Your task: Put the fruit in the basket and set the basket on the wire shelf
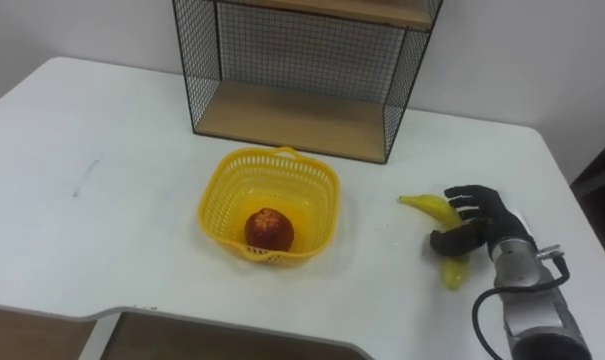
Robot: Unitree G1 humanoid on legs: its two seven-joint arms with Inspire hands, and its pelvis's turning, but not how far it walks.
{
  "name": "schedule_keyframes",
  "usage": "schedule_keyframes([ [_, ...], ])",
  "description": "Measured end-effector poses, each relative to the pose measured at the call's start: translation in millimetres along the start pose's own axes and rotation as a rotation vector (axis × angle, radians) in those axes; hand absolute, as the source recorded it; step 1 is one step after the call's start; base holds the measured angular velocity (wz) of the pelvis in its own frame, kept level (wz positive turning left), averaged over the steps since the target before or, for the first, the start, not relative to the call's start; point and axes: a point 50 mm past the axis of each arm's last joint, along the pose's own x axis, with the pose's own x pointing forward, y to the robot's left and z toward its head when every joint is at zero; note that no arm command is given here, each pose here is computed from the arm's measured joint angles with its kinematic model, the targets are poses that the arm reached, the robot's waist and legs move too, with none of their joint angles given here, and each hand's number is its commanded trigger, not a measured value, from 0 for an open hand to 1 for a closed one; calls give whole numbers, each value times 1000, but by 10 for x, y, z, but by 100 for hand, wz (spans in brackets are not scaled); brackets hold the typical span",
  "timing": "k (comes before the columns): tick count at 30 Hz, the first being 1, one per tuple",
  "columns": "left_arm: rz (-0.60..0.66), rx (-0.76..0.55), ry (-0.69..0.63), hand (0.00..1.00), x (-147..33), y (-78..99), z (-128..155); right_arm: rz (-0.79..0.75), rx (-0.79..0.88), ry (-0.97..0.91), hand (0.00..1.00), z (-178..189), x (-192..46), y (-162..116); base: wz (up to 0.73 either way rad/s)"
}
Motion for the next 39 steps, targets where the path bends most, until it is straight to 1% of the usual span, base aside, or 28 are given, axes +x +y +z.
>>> schedule_keyframes([
  [6, 5, 2, -4, 0, -1, 19, 10, -5, -14, 22, 100, -38, -3, 5, 0],
  [24, 7, 3, -11, 0, 3, 27, 35, -4, 16, 19, 100, -38, -5, 16, 0],
  [29, 1, 15, -12, 0, 7, 11, 46, -12, 114, 23, 100, -44, -5, 20, -2],
  [35, -5, 18, -3, 0, 14, -16, 43, -9, 292, 7, 100, 9, -13, 22, -3],
  [39, -2, 18, -11, 0, 18, -8, 75, 52, 432, -106, 100, 193, -120, 214, -2],
])
